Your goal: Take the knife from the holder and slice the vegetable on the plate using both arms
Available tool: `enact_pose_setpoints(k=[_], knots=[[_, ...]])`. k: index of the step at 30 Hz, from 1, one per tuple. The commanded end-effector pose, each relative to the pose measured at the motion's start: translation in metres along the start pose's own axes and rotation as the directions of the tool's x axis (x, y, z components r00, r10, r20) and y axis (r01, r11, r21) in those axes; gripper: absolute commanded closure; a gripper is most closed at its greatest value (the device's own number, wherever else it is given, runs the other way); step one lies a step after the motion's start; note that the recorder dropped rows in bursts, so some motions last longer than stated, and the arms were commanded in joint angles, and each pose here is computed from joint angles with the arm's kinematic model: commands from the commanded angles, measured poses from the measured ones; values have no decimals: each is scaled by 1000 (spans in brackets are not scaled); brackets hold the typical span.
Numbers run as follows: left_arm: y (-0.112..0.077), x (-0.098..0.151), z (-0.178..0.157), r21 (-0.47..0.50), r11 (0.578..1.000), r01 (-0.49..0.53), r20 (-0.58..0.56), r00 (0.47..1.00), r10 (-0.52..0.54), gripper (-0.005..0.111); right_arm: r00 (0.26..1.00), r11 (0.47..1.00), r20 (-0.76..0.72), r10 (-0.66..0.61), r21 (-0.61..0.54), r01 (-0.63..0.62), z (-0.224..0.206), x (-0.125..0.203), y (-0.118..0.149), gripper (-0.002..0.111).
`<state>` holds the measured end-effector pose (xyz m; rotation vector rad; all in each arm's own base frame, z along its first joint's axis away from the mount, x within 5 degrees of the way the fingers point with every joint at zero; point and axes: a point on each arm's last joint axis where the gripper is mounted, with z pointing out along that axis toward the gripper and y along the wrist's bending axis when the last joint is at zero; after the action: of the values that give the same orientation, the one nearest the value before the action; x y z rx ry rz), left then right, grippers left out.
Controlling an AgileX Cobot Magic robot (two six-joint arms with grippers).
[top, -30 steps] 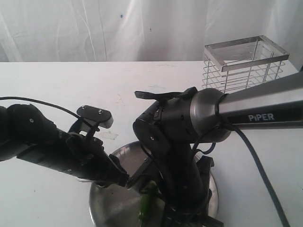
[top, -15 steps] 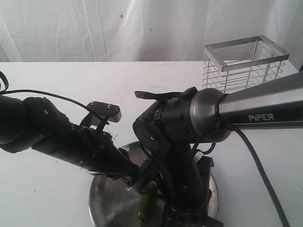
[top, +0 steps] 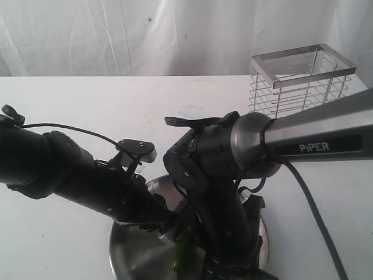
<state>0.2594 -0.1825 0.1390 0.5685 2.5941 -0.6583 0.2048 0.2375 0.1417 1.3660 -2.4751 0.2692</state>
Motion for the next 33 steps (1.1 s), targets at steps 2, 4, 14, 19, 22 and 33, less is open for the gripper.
enact_pose_setpoints(k=[2,4,14,19,22,33], knots=[[12,23,22,-15,1000,-9,-111,994,8,56,1000,1000,21,-10,-4,11,-5,0,0,108],[10,19,15,-18,999,-27,-85,996,25,56,1000,1000,21,-8,-4,8,-5,0,0,108],[30,-15,-59,-35,999,13,150,989,-7,56,1000,1000,23,-9,-2,9,-6,1,0,108],[29,-16,-64,-16,1000,10,153,988,-7,56,1000,1000,23,-2,-3,2,-6,1,0,108],[28,-15,-64,-12,1000,2,148,989,0,56,1000,1000,20,-2,-3,2,-6,5,0,108],[27,-15,-64,-4,1000,-1,142,990,1,56,999,1000,-43,5,-12,-6,8,31,5,108]])
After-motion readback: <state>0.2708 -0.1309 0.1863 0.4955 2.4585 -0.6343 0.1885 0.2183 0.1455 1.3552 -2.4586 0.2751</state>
